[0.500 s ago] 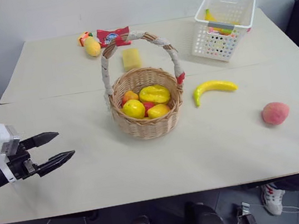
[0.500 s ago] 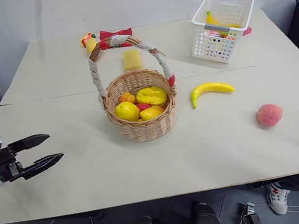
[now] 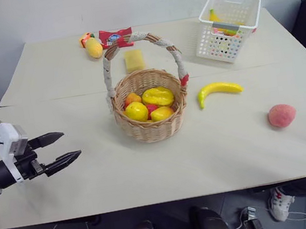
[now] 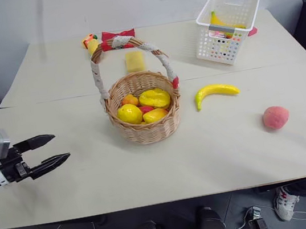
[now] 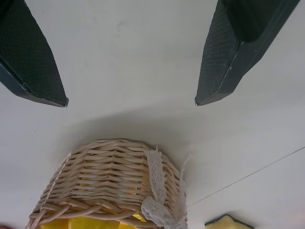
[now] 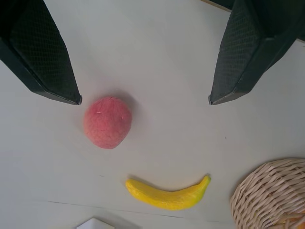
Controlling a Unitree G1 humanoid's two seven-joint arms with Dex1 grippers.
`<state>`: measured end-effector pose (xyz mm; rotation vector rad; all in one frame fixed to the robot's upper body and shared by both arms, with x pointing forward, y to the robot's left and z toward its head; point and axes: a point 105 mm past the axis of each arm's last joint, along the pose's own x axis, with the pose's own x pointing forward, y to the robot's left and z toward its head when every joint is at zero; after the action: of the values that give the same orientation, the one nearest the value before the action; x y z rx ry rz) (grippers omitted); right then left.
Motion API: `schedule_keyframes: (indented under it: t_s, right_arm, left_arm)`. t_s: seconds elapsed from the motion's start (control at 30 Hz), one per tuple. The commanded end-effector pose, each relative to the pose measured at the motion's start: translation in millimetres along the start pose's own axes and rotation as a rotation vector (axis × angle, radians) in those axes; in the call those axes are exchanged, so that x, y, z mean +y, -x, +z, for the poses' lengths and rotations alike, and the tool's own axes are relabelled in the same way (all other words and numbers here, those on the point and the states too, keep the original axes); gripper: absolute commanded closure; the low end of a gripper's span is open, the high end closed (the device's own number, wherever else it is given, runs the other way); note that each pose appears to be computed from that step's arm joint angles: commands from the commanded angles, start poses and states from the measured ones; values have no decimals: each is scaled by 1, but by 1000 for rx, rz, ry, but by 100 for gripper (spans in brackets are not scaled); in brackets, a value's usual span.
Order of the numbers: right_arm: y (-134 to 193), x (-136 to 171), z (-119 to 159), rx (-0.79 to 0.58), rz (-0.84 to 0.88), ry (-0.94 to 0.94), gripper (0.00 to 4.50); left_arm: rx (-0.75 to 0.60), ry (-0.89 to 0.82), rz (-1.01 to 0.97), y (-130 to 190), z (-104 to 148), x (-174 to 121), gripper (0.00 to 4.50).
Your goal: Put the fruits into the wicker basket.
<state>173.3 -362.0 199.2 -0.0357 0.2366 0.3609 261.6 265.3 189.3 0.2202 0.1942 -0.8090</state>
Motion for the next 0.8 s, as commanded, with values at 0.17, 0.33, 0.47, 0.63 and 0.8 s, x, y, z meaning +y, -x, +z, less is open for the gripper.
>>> schedule_keyframes:
  t_s: [0.17,0.33,0.47,0.63,0.8]
  right_arm:
    - [2,5,2,-14,-13,13,6]
    - [-2,9,11,-28,1,49,6]
    - [-26,33,37,-60,118,148,6]
    - [-86,61,64,-42,285,276,6]
    - [-158,69,76,13,346,533,6]
  left_arm:
    - [-18,-39,-2,-3,8,2,0]
    - [-33,-35,-27,-7,14,-1,0]
    - [-55,-26,-124,-17,28,-15,0]
    - [-87,-62,-379,-29,58,-55,0]
    - [-127,-175,-532,-40,90,-85,0]
